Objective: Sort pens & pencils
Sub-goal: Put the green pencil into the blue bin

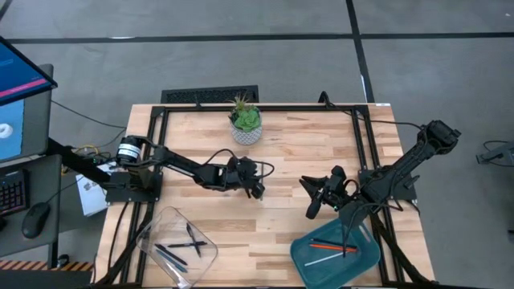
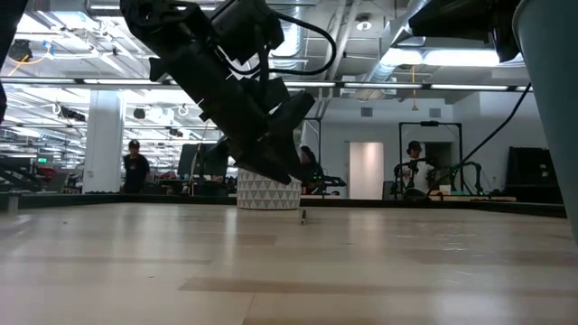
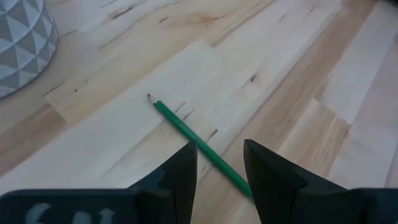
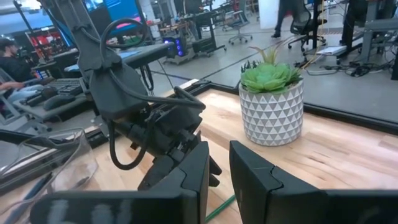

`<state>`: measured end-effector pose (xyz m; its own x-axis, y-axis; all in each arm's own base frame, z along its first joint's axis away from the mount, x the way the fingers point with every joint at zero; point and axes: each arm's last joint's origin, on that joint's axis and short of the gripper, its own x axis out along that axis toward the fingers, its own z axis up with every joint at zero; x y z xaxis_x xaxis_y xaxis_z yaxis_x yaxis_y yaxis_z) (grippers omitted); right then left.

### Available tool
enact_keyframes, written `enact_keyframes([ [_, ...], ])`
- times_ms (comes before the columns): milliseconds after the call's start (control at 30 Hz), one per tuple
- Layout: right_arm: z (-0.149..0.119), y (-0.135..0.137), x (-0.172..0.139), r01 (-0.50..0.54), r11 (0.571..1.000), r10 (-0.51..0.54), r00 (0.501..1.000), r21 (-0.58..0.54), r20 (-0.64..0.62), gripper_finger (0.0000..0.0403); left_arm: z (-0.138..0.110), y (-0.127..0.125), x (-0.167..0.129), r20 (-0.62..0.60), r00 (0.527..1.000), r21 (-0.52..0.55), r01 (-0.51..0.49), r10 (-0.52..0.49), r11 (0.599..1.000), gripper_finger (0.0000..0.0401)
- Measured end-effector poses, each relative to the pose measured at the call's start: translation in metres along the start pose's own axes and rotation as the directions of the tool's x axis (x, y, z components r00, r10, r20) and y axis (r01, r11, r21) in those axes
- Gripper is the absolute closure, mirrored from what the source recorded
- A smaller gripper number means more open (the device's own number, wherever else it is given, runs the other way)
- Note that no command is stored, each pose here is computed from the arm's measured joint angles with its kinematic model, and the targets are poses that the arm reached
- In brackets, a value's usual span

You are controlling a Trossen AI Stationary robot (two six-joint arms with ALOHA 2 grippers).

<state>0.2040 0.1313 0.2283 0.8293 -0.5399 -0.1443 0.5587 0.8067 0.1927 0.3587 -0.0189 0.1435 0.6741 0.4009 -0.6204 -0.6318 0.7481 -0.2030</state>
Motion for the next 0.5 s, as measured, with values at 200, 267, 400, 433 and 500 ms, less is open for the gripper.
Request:
enact_keyframes([
  [200, 0.0002, 0.0001, 0.0000, -0.001, 1.000, 0.001, 1.000, 0.011, 0.001, 0.0316, -0.0009, 0.0009, -0.0001, -0.004, 1.000, -0.032, -0.014, 0.014, 0.999, 0.0279],
  [267, 0.0003, 0.0002, 0.0000, -0.001, 1.000, 0.001, 1.000, 0.013, 0.001, 0.0316, -0.0015, 0.0019, -0.0001, -0.003, 1.000, -0.036, -0.031, 0.031, 0.999, 0.0279],
  [400, 0.0004, 0.0003, 0.0000, -0.001, 1.000, 0.001, 1.000, 0.014, 0.002, 0.0316, -0.0041, 0.0047, -0.0002, -0.023, 0.998, -0.051, -0.065, 0.064, 0.997, 0.0279],
  [433, 0.0004, 0.0003, 0.0000, -0.001, 1.000, 0.001, 1.000, 0.014, 0.002, 0.0316, -0.0046, 0.0052, -0.0002, -0.028, 0.997, -0.049, -0.069, 0.067, 0.996, 0.0279],
  [500, 0.0004, 0.0003, 0.0000, -0.001, 1.000, 0.001, 1.000, 0.014, 0.002, 0.0316, -0.0050, 0.0052, -0.0003, -0.034, 0.997, -0.039, -0.066, 0.065, 0.997, 0.0279],
])
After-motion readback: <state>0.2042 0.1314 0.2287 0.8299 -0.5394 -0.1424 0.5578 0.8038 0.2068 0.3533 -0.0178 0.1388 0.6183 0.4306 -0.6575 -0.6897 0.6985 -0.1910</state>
